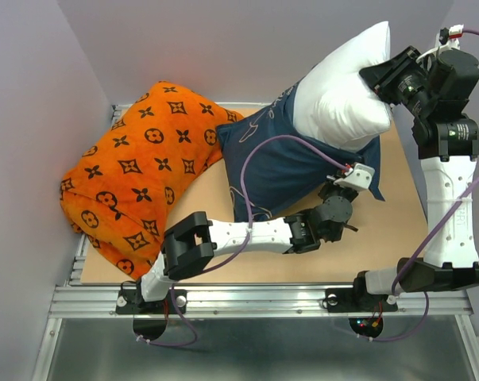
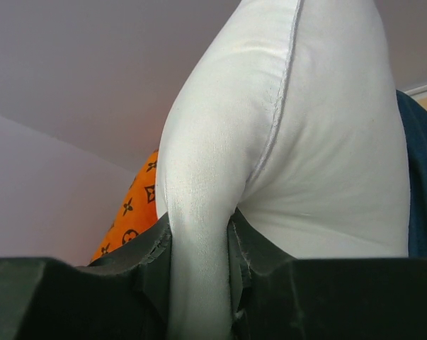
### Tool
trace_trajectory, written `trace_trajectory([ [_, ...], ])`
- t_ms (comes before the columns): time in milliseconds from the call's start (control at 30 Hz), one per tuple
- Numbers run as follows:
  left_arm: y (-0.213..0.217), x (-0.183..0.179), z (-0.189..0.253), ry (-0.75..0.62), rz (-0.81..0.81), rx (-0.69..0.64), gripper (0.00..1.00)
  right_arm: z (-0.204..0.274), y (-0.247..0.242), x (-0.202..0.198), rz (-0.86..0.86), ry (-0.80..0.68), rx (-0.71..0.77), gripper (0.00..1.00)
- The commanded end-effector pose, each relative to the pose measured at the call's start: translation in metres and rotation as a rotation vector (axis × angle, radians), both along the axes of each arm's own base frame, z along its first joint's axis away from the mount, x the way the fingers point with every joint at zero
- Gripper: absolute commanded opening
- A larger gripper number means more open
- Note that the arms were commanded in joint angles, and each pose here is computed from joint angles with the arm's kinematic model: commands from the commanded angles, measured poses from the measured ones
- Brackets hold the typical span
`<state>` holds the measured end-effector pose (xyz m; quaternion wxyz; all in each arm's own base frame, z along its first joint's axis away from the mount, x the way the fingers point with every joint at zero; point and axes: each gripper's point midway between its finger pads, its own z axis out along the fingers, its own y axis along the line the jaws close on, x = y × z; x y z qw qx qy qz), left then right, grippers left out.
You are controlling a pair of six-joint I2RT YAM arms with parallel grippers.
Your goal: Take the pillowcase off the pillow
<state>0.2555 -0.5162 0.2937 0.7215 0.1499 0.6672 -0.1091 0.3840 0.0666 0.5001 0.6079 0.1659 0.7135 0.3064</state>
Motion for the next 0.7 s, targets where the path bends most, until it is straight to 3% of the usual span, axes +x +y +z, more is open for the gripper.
trace_trajectory([
  [0, 0.017, 0.011, 0.040, -0.014, 0.066, -0.126, 0.00, 0.080, 0.000, -0.032, 0.002, -0.243, 0.002, 0.00],
  [167, 0.036, 0.003, 0.010, 0.092, 0.066, -0.169, 0.00, 0.082, -0.005, -0.026, -0.026, -0.248, -0.009, 0.01],
  [400, 0.085, -0.018, -0.091, 0.282, 0.083, -0.141, 0.00, 0.095, -0.012, -0.018, -0.065, -0.267, -0.011, 0.00],
  [467, 0.092, -0.023, -0.102, 0.304, 0.071, -0.138, 0.00, 0.102, -0.010, -0.019, -0.056, -0.278, -0.003, 0.01],
  [600, 0.078, -0.046, -0.076, 0.228, -0.033, -0.120, 0.00, 0.101, -0.007, -0.015, -0.040, -0.271, 0.006, 0.01],
  [667, 0.069, -0.054, -0.043, 0.172, -0.101, -0.150, 0.14, 0.100, -0.007, -0.015, -0.043, -0.269, -0.001, 0.01],
])
